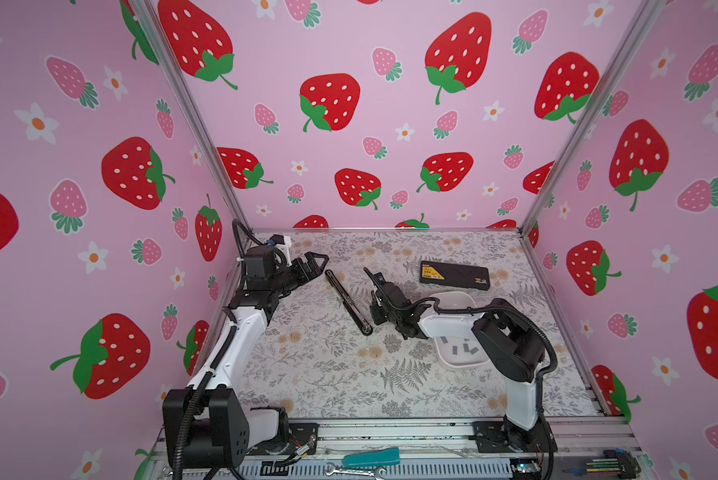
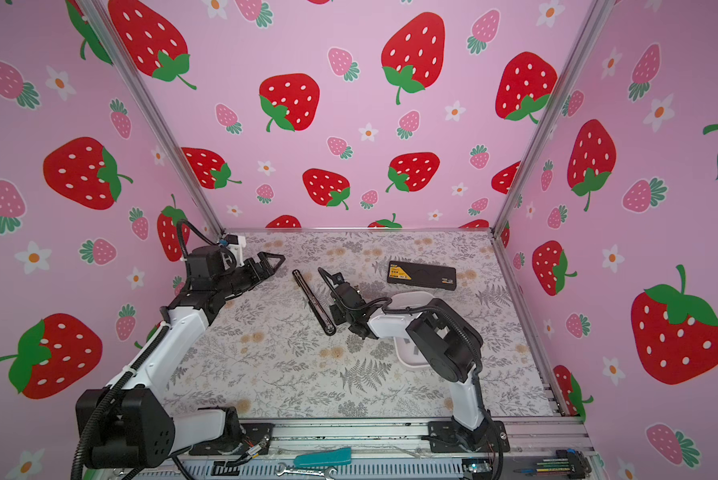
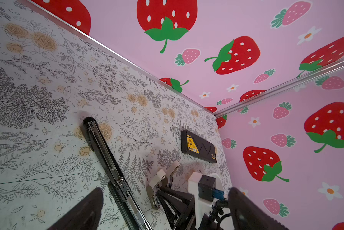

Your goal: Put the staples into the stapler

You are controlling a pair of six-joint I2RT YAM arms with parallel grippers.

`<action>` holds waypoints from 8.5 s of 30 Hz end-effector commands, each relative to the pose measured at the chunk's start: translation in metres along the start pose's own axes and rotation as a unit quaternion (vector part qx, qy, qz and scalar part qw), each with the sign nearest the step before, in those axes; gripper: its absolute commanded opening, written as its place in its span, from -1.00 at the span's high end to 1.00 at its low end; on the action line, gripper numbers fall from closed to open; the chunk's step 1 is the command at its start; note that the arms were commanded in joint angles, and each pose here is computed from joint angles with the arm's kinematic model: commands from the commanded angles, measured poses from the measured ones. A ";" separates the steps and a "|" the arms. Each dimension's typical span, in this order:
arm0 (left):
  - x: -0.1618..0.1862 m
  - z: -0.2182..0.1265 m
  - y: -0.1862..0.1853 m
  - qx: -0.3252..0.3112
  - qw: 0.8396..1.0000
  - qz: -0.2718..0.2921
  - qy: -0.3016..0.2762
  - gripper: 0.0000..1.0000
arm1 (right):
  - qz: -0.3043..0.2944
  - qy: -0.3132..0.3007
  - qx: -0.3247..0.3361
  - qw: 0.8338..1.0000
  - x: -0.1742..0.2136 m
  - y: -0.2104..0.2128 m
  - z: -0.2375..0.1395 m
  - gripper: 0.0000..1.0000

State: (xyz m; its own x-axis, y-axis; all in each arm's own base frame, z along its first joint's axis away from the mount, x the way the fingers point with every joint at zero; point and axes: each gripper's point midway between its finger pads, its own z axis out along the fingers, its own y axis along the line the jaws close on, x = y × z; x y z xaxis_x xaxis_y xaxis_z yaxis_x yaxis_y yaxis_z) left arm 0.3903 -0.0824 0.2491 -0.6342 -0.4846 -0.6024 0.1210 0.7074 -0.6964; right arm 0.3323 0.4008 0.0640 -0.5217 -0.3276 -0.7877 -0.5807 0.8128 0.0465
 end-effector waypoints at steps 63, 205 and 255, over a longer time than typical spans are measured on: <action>-0.012 -0.004 -0.013 0.017 1.000 0.014 -0.014 -0.98 | -0.006 0.026 0.025 0.999 0.029 -0.009 0.008 0.85; -0.012 -0.002 -0.013 0.018 1.000 0.012 -0.010 -0.98 | -0.003 0.010 0.063 0.998 0.052 -0.027 -0.043 0.57; -0.011 -0.003 -0.013 0.017 1.000 0.013 -0.010 -0.98 | -0.004 0.057 0.126 0.990 0.082 -0.051 -0.033 0.72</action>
State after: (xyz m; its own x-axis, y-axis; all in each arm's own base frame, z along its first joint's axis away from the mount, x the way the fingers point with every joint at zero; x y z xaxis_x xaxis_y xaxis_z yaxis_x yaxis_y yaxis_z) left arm 0.3904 -0.0824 0.2486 -0.6351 -0.4846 -0.6014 0.1199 0.7074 -0.6966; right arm 0.3010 0.3278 0.0244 -0.5666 -0.3686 -0.7370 -0.4424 0.8906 -0.1053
